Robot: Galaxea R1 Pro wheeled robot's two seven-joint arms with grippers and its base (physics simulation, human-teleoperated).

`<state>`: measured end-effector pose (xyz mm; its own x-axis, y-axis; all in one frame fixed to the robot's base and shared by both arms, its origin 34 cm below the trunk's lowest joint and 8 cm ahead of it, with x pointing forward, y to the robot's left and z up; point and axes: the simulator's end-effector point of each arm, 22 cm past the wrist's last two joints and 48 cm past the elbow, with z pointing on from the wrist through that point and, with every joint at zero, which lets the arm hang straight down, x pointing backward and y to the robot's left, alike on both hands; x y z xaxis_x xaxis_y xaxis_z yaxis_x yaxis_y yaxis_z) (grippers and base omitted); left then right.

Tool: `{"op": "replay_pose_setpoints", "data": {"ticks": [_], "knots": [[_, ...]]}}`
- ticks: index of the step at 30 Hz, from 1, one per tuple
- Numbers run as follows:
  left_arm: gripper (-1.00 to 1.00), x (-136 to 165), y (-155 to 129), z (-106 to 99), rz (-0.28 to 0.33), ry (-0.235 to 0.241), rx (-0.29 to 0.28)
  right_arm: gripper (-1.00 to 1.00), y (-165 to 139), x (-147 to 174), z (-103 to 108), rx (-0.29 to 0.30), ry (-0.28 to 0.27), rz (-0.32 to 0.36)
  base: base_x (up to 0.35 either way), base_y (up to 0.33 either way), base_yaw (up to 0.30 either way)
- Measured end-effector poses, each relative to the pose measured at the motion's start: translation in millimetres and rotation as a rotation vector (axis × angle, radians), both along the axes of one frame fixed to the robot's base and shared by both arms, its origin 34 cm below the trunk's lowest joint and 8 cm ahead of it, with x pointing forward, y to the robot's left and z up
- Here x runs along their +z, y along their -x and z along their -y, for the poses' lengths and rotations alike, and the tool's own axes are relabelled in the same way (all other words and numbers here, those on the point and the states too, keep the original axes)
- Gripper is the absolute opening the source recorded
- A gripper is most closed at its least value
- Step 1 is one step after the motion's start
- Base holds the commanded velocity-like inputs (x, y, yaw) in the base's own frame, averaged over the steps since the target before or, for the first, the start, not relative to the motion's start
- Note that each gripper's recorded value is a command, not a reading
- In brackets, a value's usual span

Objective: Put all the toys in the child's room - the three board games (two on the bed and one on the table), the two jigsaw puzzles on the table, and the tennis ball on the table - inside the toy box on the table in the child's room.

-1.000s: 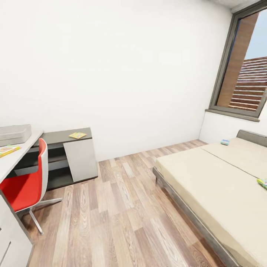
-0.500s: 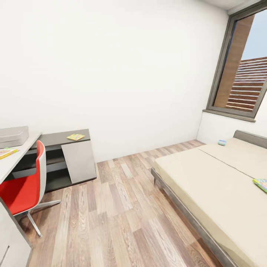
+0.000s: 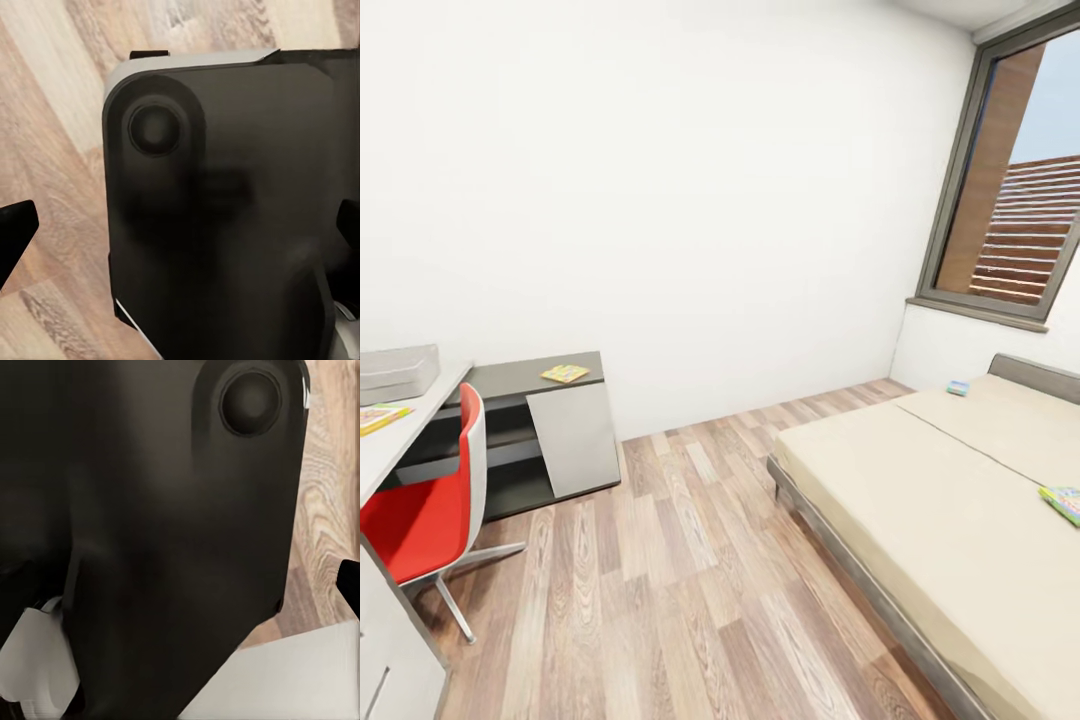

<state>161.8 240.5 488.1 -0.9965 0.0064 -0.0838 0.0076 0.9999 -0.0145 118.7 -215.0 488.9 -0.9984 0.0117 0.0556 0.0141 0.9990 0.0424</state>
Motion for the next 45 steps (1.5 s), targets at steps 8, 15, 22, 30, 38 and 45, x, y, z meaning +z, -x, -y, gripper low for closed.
{"op": "replay_pose_setpoints", "data": {"ticks": [8,15,22,30,38,45], "knots": [[1.00,12.5,-12.8,-3.0,0.027,-0.004,-0.001,1.00,0.6,11.8,2.4,0.001,0.003,0.000,0.000,0.000,0.000],[1.00,22.7,-15.6,-2.9,0.034,-0.004,0.000,1.00,1.2,21.8,2.8,0.001,0.004,0.001,0.000,0.000,0.000],[1.00,32.5,-15.1,-2.6,0.034,-0.004,0.001,1.00,2.1,31.5,4.0,0.005,0.005,0.001,0.000,0.000,0.000],[1.00,43.1,-13.6,-3.7,0.033,-0.006,-0.001,1.00,3.4,42.2,3.6,0.004,0.005,0.000,0.000,0.000,0.000],[1.00,53.4,-12.2,-18.2,0.033,-0.025,-0.002,1.00,4.8,52.5,3.3,0.004,0.004,0.000,0.000,0.000,0.000],[1.00,62.0,-10.5,-26.8,0.031,-0.036,-0.001,1.00,6.2,61.1,3.3,0.005,0.004,0.000,0.000,0.000,0.000]]}}
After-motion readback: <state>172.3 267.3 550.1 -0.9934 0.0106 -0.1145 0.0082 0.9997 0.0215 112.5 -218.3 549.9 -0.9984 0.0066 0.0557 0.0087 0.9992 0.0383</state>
